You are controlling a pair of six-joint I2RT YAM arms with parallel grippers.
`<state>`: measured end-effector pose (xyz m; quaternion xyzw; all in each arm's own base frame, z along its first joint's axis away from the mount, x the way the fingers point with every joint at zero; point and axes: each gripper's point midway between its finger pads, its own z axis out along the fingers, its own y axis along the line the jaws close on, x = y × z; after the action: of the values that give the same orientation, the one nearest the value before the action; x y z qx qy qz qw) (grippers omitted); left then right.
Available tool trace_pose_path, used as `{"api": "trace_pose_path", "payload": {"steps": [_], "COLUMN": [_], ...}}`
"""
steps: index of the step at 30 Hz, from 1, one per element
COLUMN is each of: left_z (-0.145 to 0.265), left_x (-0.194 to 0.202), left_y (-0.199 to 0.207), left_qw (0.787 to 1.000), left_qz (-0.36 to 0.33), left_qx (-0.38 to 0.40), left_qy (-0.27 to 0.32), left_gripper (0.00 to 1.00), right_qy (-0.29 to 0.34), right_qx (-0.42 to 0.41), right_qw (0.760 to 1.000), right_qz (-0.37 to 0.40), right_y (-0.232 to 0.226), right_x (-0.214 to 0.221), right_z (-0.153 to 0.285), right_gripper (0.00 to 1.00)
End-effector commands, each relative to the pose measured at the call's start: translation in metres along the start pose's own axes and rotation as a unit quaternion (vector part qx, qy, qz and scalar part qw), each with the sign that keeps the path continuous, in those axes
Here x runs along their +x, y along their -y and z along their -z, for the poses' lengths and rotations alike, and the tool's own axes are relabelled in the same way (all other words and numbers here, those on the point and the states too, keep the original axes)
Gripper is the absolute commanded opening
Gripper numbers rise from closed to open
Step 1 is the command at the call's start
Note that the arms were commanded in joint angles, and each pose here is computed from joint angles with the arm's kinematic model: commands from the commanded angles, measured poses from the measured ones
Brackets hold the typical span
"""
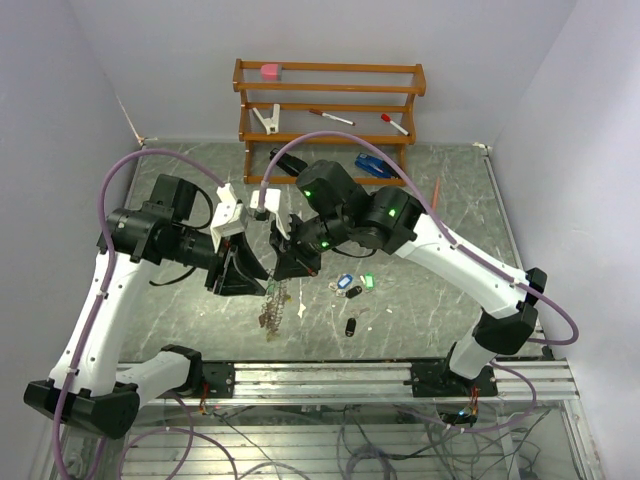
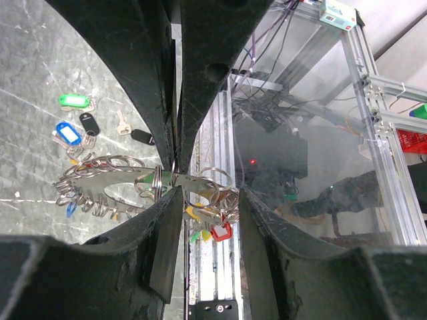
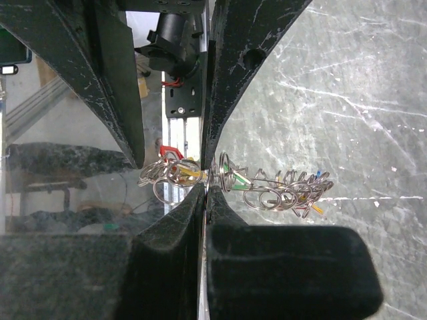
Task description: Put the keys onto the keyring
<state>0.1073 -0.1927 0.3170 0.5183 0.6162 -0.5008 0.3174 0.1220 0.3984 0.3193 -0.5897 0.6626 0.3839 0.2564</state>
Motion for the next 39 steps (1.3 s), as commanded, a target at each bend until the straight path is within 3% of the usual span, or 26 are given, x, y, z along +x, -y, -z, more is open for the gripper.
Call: {"api": "trace_pose_path", "payload": {"steps": [1,21,32,39], "left_z": [-0.002,-0.002,-0.005,-0.007], "left_x": [-0.006,-0.005,-0.011,-0.009], "left_y": [-0.004,-0.023,-0.016,-0.012], "left_qw": [1.000,0.999,0.999,1.000], "left_qz": [-0.011,-0.023,-0.027,-0.024], "left_qx": [0.002,-0.040,-0.019,-0.007], "left_qy": [0.010,0.001,0.013,0.016], "left_gripper": [0.50,0.48,0.37,0.36], "right_qy": [0.045,0.051,0.061,0.062], "right_qx": [-0.027,-0.041,-0.035,-0.035], "right_qw": [0.998,0.997,0.997,0.996], "right_qz": [0.026,0.036,0.044,0.049], "right_y": [-0.018,-0.037,-0.035,-0.034], "right_x": [-0.025,-0.027,-0.034,-0.037], "right_z": [0.004,0.008,0.007,0.005], "right_gripper": [0.00,0.00,0.00,0.00]}}
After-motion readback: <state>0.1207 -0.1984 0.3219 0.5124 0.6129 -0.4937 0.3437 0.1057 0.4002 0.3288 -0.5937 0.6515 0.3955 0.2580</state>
